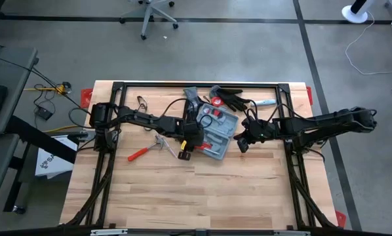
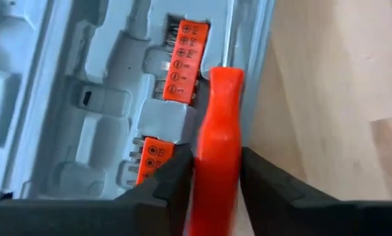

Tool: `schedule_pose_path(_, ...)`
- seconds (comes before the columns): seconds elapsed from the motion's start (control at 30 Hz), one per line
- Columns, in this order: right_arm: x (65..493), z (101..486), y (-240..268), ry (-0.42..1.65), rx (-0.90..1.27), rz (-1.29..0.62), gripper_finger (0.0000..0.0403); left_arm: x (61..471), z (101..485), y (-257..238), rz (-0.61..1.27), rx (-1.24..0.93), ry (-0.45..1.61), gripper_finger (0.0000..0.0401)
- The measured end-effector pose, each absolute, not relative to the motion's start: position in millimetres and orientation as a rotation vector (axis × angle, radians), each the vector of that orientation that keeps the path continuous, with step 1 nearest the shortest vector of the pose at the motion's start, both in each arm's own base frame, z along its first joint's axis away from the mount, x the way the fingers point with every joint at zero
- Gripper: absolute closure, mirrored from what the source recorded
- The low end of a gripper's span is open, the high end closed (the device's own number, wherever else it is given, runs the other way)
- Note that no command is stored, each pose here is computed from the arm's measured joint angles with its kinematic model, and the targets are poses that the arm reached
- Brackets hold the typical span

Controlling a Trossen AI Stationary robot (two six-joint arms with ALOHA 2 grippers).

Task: Prefit tool cases
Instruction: Put the orange screwdriver into the gray tool box

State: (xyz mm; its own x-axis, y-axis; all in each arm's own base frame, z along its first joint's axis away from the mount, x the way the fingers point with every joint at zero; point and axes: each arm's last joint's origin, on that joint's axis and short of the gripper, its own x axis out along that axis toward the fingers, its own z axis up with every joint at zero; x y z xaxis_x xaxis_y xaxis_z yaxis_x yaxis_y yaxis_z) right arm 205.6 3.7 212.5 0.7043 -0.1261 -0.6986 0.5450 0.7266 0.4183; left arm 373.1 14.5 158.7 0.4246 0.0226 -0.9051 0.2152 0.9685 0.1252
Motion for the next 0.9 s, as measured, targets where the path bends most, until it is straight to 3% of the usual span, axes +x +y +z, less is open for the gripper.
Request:
schedule_pose_path(0.13,206,212,4,0.695,0.659,-0.406,0.0403,373,159,15,-0.106,0.231,1.13,0.0262)
schedule_pose_path(0.53,206,212,4,0.695,0.659,-0.405,0.0403,364,168,16,-0.048,0.197,1.184,0.0273)
schedule_pose_path(0.9,206,212,3,0.679,0.642,-0.443,0.0403,359,191,17,0.022,0.191,1.113,0.0273)
